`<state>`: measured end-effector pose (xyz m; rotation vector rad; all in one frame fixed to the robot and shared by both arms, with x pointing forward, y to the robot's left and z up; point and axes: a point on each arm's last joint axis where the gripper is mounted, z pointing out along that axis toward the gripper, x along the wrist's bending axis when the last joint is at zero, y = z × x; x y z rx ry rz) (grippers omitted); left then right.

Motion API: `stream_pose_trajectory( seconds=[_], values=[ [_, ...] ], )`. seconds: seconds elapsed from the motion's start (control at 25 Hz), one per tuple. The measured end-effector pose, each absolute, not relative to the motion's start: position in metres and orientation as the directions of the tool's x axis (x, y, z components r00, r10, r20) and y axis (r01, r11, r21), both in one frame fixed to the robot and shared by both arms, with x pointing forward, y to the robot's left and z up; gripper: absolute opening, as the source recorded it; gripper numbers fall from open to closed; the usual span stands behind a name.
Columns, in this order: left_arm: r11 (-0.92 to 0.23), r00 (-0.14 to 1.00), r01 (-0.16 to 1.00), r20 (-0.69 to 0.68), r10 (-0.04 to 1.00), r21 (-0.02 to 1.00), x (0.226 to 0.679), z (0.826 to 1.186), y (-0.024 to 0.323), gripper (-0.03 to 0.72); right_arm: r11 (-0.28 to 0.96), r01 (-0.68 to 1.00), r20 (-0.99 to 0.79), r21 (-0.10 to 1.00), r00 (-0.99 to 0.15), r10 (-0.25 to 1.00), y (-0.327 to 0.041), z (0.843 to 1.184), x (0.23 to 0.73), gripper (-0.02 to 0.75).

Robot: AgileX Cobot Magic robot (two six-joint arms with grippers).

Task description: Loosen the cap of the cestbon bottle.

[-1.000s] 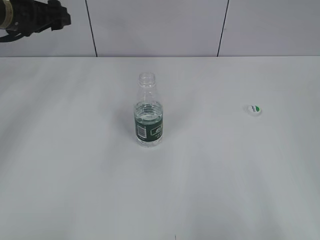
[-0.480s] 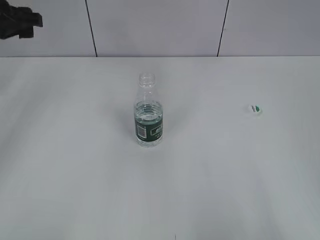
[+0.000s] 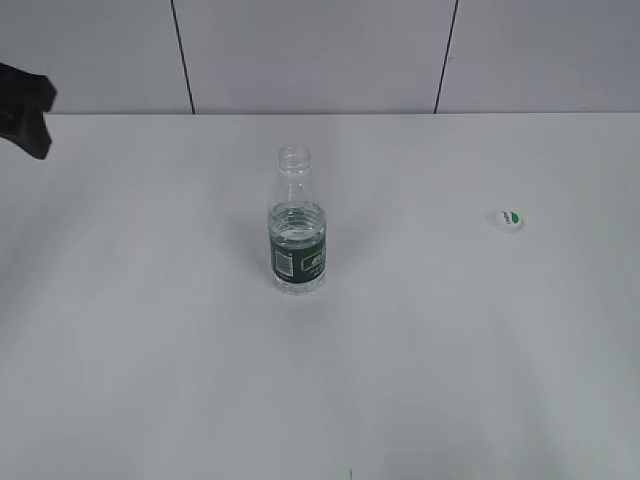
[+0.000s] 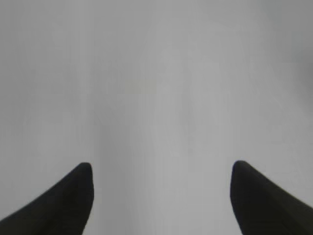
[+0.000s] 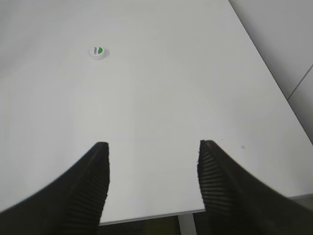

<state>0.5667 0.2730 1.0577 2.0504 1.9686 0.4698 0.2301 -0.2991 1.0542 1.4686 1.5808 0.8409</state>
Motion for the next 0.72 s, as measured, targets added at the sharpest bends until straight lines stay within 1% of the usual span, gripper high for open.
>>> stream_pose_trajectory(
  seconds=[0.16, 0.28, 0.48, 0.72],
  values=[
    [-0.042, 0.007, 0.930, 0.098, 0.995, 0.364, 0.542, 1.071, 0.289, 0.525, 0.104, 0.459, -0.115, 0.882, -0.003, 0.993, -0.299, 1.054, 0.230, 0.441],
    [-0.001, -0.034, 0.937, 0.095, 0.995, 0.350, 0.518, 1.074, 0.301, 0.525, 0.104, 0.459, -0.115, 0.882, -0.003, 0.993, -0.299, 1.054, 0.230, 0.441],
    [0.037, -0.076, 0.923, 0.089, 0.993, 0.383, 0.471, 1.092, 0.310, 0.524, 0.104, 0.459, -0.115, 0.882, -0.003, 0.993, -0.299, 1.054, 0.230, 0.441],
    [-0.003, -0.038, 0.879, 0.075, 0.996, 0.476, 0.407, 1.102, 0.308, 0.513, 0.103, 0.460, -0.115, 0.882, -0.002, 0.993, -0.299, 1.054, 0.230, 0.441]
  ],
)
